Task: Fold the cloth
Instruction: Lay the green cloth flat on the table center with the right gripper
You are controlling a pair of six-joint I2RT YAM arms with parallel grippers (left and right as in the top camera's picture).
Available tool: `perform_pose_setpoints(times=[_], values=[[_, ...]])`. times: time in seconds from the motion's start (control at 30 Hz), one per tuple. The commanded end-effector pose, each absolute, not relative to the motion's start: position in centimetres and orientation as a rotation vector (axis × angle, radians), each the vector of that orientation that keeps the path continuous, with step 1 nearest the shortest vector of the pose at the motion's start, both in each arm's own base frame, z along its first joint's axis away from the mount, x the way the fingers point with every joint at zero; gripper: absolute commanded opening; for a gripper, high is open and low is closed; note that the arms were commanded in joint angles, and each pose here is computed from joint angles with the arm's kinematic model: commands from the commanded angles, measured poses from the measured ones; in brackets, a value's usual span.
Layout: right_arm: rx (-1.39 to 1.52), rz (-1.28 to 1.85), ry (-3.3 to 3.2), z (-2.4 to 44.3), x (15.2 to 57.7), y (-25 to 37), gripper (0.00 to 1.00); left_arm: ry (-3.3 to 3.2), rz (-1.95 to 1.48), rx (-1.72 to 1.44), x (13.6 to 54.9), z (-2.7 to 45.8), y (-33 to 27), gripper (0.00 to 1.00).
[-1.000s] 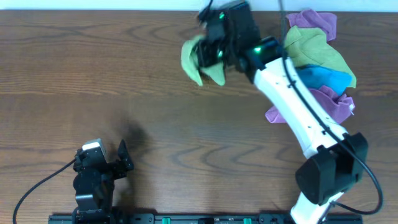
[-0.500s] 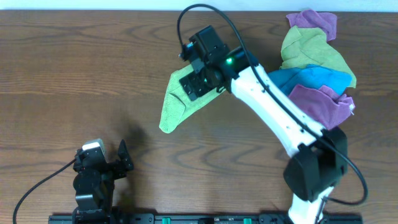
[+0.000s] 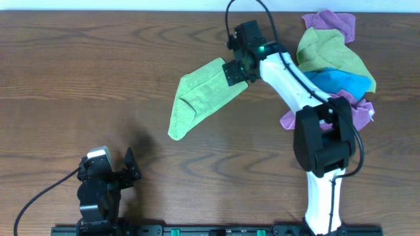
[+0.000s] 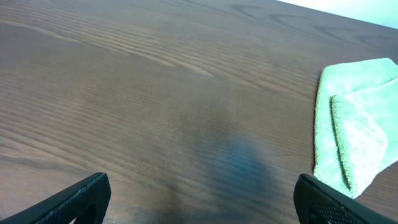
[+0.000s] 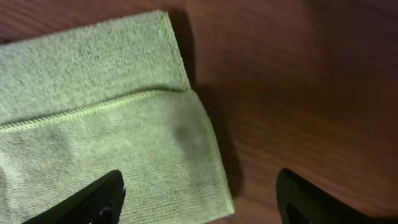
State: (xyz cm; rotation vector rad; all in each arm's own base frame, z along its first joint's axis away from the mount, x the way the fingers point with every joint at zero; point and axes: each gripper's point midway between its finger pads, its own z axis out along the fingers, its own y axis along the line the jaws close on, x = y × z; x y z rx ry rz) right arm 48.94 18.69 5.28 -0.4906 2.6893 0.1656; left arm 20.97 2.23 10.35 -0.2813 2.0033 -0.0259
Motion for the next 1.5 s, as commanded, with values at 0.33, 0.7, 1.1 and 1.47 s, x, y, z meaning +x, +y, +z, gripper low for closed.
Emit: perform_pose_setpoints(times=[0.33, 0.7, 1.1, 1.47], values=[[-0.610, 0.342, 2.747, 0.6, 47.9, 20.2, 0.77, 2.011, 0.004, -0.284, 20.9, 9.8, 2.6, 0.95], [-0.562, 0.347, 2.773, 0.2, 47.9, 19.8, 0.68, 2.011, 0.004, -0.284, 20.9, 9.8, 2.6, 0.95], [-0.559, 0.346, 2.772, 3.2, 48.1, 19.9, 0.62, 2.011, 0.004, -0.284, 20.9, 9.8, 2.6, 0.95], [-0.561, 0.345, 2.783, 5.5, 48.2, 19.9, 0.25, 2.011, 0.004, -0.284, 20.9, 9.8, 2.6, 0.95]])
